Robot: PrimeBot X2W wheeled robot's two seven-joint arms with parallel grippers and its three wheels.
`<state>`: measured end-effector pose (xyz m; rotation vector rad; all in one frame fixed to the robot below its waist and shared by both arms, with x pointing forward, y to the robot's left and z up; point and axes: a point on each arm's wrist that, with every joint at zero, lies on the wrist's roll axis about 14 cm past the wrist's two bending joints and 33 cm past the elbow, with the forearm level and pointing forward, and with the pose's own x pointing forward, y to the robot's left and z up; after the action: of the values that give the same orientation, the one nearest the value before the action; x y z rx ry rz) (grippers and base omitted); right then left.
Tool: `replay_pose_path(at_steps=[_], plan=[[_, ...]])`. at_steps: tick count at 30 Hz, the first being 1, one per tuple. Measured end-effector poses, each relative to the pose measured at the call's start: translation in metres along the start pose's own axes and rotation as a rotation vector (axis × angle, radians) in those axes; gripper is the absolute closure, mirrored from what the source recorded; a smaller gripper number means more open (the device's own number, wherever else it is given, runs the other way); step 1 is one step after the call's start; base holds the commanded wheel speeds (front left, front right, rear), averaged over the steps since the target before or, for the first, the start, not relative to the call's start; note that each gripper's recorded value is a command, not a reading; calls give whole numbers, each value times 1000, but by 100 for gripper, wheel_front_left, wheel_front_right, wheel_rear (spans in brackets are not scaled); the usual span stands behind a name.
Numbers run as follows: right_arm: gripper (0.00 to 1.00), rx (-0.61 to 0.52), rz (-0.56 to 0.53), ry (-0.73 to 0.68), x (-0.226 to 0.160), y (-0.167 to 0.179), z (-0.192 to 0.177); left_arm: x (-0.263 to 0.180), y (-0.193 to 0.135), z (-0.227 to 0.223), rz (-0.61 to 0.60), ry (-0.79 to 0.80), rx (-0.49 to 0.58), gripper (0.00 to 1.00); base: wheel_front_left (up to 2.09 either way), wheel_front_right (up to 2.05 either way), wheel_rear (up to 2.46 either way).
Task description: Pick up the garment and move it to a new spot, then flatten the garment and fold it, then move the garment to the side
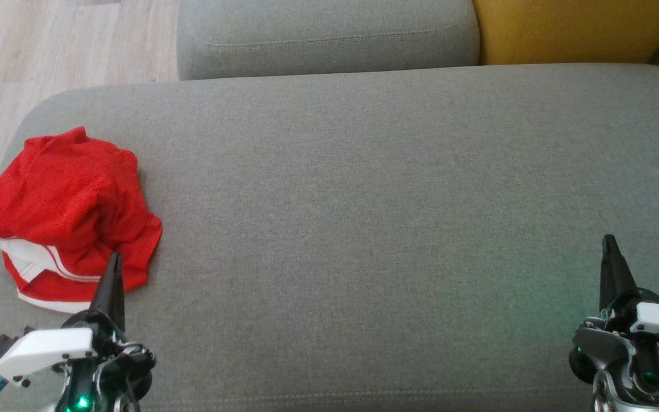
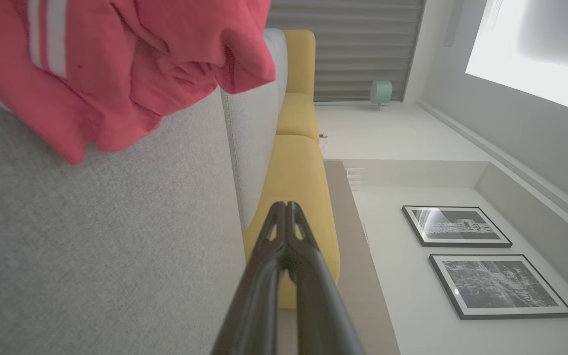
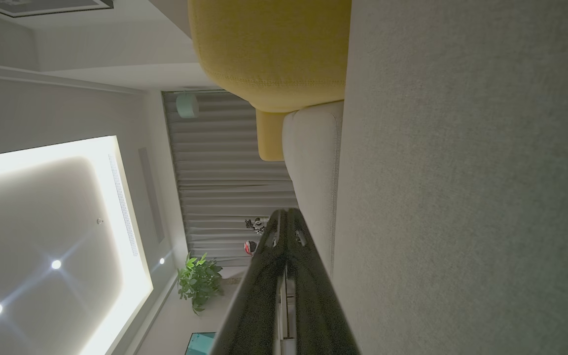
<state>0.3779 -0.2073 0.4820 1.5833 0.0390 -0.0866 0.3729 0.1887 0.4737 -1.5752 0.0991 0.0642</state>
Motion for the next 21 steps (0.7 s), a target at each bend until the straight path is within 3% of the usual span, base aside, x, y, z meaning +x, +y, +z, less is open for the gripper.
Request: replay_pose_path(at_steps=[21], plan=[[100, 0, 0, 0, 0, 0, 0, 0, 0, 0, 0, 0, 0, 100, 0, 0, 0]])
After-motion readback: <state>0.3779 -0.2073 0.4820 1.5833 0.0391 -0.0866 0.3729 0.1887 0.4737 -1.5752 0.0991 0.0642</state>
